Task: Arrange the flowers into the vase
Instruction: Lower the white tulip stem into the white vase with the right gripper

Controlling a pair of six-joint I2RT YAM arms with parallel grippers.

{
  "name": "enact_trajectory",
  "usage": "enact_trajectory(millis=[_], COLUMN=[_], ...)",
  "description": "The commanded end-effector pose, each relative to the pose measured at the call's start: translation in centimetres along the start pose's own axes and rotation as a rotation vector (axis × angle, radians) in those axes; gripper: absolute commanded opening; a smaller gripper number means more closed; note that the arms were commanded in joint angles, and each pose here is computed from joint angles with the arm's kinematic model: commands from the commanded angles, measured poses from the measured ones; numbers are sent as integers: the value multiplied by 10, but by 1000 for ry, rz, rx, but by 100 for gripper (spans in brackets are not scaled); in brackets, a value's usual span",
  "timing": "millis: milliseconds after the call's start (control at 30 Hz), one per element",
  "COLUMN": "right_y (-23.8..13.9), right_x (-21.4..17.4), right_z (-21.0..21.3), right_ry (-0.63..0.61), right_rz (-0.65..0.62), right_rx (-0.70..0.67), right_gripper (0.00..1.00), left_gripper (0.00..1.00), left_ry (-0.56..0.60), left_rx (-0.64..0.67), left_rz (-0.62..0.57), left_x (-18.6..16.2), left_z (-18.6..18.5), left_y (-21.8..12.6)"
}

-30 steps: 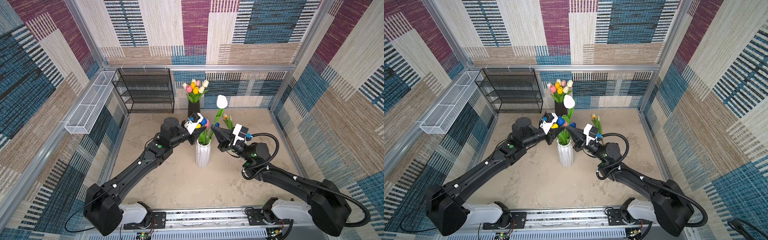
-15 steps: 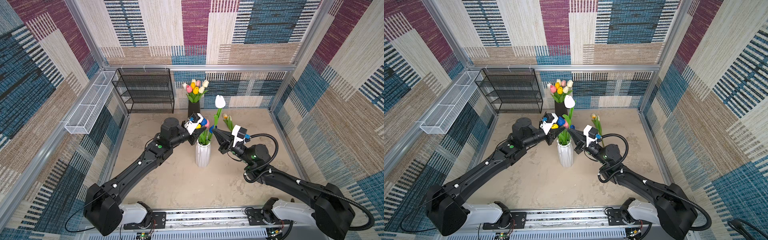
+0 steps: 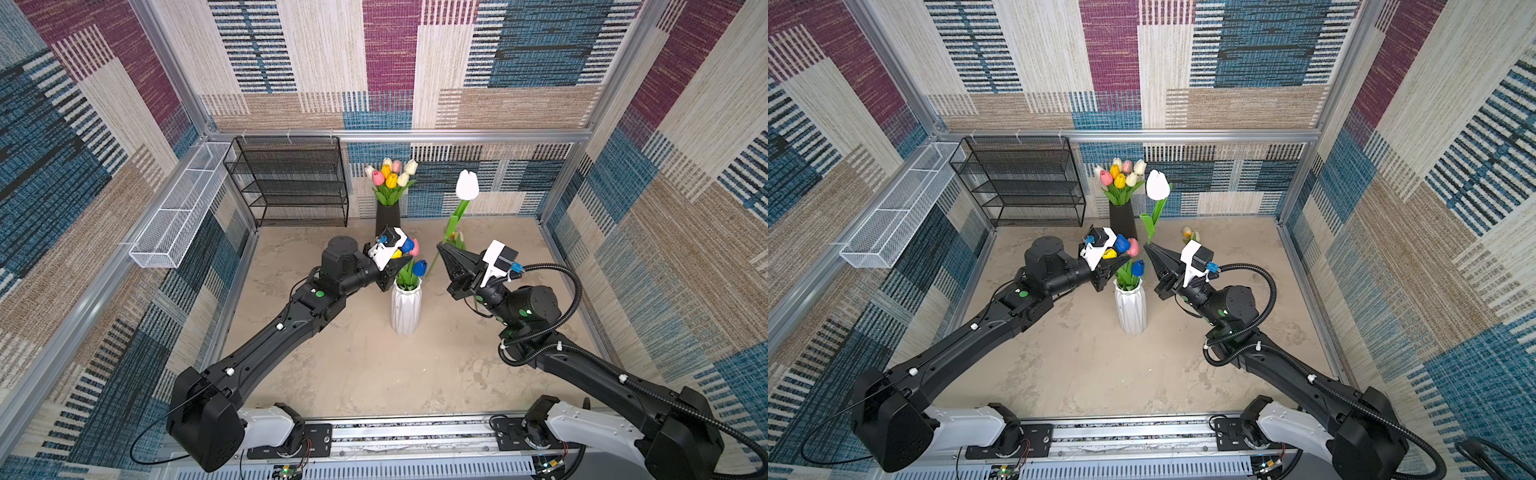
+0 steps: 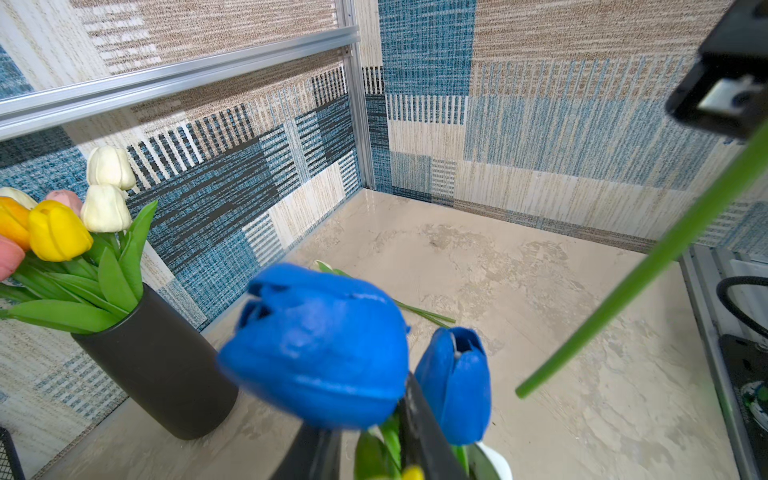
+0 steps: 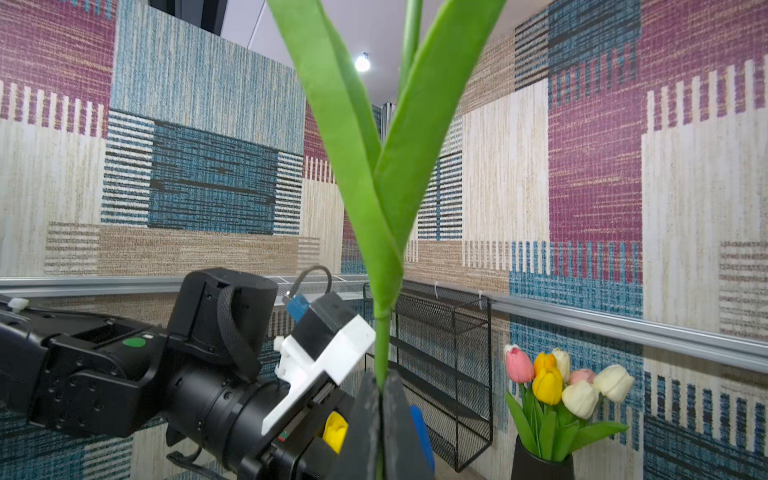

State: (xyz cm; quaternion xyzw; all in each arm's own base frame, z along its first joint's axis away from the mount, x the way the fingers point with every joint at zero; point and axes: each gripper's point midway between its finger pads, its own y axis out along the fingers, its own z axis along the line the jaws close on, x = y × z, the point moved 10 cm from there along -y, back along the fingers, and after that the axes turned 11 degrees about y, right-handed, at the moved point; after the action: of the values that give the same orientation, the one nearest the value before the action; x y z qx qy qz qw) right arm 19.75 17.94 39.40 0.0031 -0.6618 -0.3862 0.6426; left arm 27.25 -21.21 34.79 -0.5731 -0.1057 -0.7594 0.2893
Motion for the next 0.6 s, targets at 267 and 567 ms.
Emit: enact_trajectory(millis=[267,567], right_y=[17,20], right_x=[-29,-46], right_z=[-1,-4], right_ry=[90,108], right_rz=[-13,35], right_rx=[105,99], right_gripper=[0,0], left_gripper=[27,27], left_ry=[17,22], left_rx=[6,6], left_rz=[-36,-28], left_x=[6,6], left_z=[1,1], left_y=[-3,-2])
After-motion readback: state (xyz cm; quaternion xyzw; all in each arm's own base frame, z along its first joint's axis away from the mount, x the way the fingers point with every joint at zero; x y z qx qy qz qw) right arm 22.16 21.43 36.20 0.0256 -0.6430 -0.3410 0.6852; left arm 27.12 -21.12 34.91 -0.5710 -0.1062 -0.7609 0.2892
